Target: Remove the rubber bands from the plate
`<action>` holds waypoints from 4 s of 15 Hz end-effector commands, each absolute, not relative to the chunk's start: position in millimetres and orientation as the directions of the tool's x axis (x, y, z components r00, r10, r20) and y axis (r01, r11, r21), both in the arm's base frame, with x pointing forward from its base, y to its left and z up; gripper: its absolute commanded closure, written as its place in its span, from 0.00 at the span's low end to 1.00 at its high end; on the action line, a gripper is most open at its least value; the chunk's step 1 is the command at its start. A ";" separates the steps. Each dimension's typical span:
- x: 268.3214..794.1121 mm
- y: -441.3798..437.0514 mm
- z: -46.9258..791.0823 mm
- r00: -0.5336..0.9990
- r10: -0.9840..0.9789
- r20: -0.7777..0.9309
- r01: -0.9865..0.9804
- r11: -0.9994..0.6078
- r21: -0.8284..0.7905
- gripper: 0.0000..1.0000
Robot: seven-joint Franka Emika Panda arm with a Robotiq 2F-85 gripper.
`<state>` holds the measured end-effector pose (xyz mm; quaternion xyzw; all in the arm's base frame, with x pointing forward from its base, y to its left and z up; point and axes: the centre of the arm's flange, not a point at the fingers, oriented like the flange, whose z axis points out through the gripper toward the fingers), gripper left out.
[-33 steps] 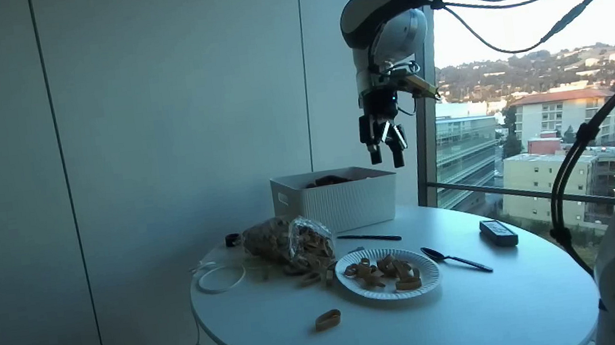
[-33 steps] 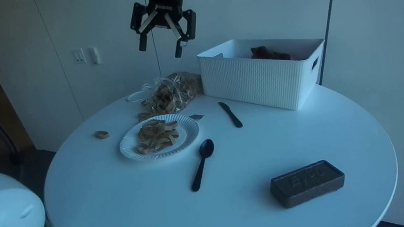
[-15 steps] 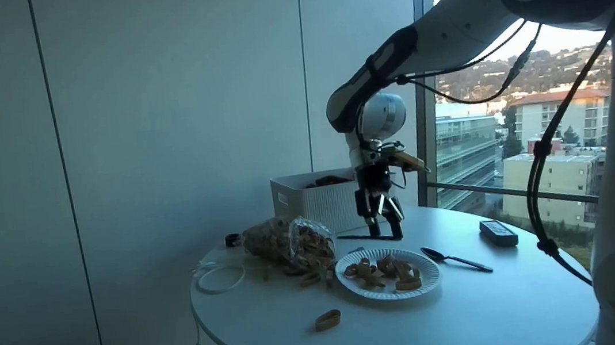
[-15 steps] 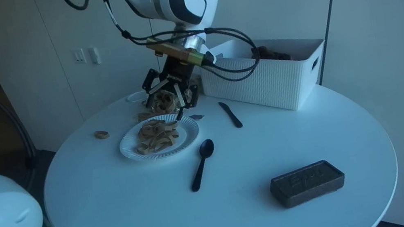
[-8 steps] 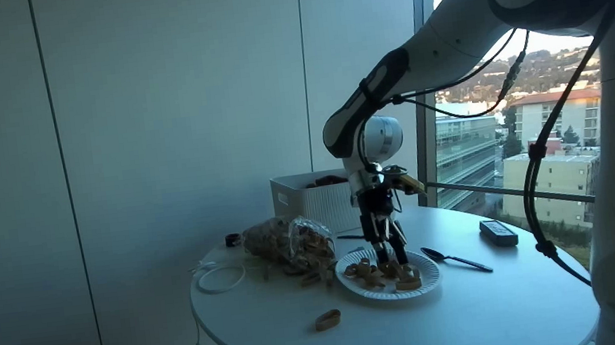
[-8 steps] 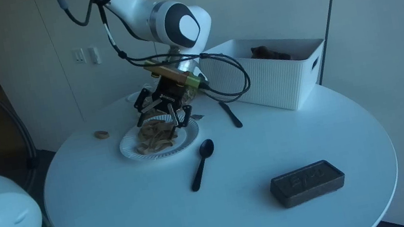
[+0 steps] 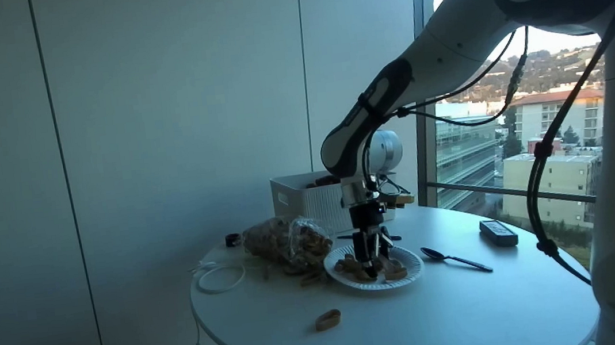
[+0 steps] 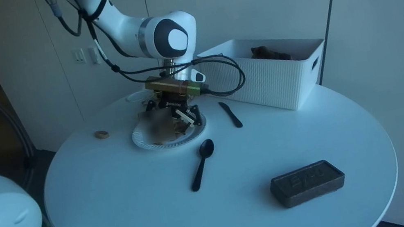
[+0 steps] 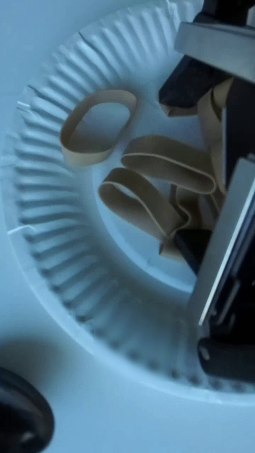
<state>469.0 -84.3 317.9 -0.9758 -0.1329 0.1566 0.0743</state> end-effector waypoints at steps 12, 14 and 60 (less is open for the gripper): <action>454.1 -87.9 339.8 0.950 0.219 -0.222 0.227 -0.974 0.013 0.99; 443.8 -89.4 351.9 0.936 0.228 -0.267 0.238 -0.971 0.006 1.00; 467.2 4.8 471.4 0.829 0.549 0.105 0.536 -0.834 0.130 0.11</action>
